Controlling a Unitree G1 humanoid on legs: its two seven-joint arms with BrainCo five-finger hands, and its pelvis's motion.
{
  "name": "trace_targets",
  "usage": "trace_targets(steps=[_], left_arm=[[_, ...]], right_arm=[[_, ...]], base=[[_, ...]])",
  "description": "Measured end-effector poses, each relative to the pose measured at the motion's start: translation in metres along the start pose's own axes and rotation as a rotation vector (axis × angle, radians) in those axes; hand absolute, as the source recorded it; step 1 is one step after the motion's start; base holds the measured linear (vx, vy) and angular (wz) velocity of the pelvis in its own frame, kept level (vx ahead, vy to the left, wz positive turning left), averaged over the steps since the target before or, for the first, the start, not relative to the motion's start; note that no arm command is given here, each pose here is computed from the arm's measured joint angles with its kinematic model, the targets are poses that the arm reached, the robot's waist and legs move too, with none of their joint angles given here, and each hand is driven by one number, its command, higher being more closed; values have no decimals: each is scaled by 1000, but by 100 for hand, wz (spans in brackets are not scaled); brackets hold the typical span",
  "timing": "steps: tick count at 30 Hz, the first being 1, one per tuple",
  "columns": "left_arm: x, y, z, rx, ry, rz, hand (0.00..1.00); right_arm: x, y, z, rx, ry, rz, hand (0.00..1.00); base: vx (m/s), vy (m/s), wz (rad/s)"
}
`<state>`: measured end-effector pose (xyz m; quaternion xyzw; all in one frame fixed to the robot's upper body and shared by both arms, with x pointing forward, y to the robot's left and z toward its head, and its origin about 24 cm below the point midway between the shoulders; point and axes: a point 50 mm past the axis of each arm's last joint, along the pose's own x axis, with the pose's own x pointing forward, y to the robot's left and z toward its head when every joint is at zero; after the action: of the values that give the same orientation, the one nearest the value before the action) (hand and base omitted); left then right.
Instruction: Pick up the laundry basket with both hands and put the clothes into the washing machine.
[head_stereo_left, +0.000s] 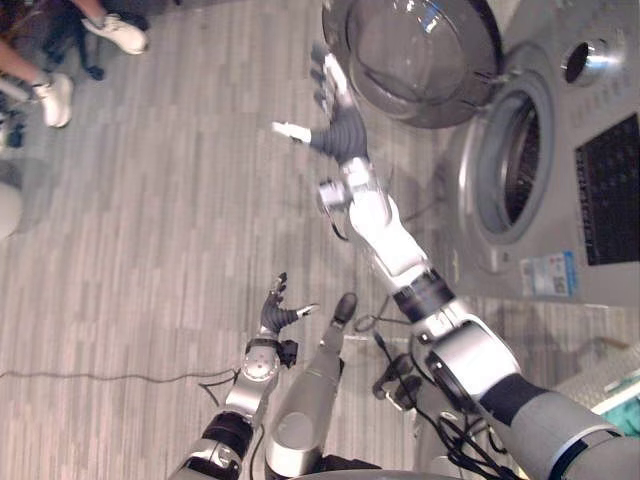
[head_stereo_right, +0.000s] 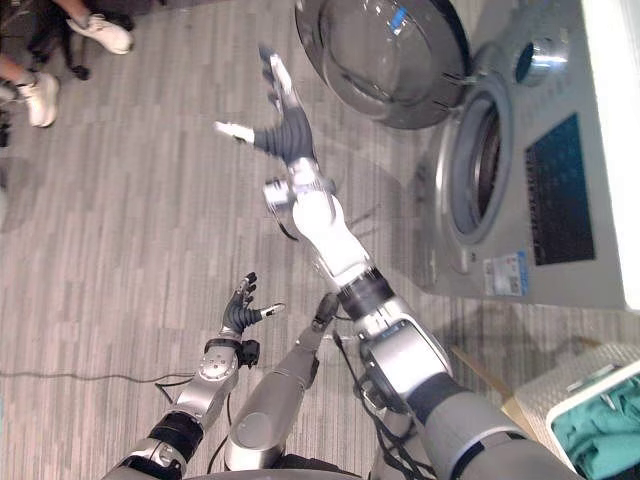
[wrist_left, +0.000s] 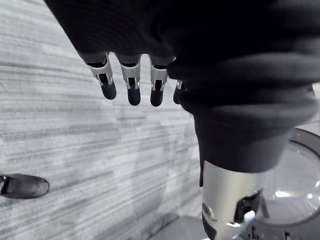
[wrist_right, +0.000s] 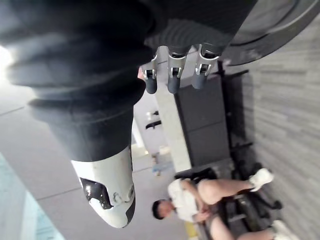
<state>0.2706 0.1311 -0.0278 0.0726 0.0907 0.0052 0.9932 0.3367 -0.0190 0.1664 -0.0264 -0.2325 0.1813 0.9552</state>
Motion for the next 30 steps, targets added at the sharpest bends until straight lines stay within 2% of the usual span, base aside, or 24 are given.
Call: trace_targets(steps=[6,9,12,15,20,23,30], left_arm=[[18,-4,30,65,-104,-26,0],[36,9,63,138,-206,20,0],[61,42,98,229,-272,145,0],[80,100,134,319,-285,334,0],[80,163,172,430,-288,507,0],[73,198,185,382,-268,622,0],[62,225,186,210,-255,720,0]], right_arm=[[-73,-8,-46,-69,163,68,0],[-99,-9,-56,-57,217,87,0],[-117,-19,-67,-57,280,54,0],[-129,-39,-70,-82,309,9,0],[-135,-61,-59,-112,255,-35,0],[-137,-58,-53,-87,221,-34,0],[-157,-57,-20,-17,111,-78,0]], base=[[-57,12,-64],[-48,-3,-45],[-25,4,-45],[-7,16,-31],[-5,24,-23],[-24,4,-25],[-20,11,-18]])
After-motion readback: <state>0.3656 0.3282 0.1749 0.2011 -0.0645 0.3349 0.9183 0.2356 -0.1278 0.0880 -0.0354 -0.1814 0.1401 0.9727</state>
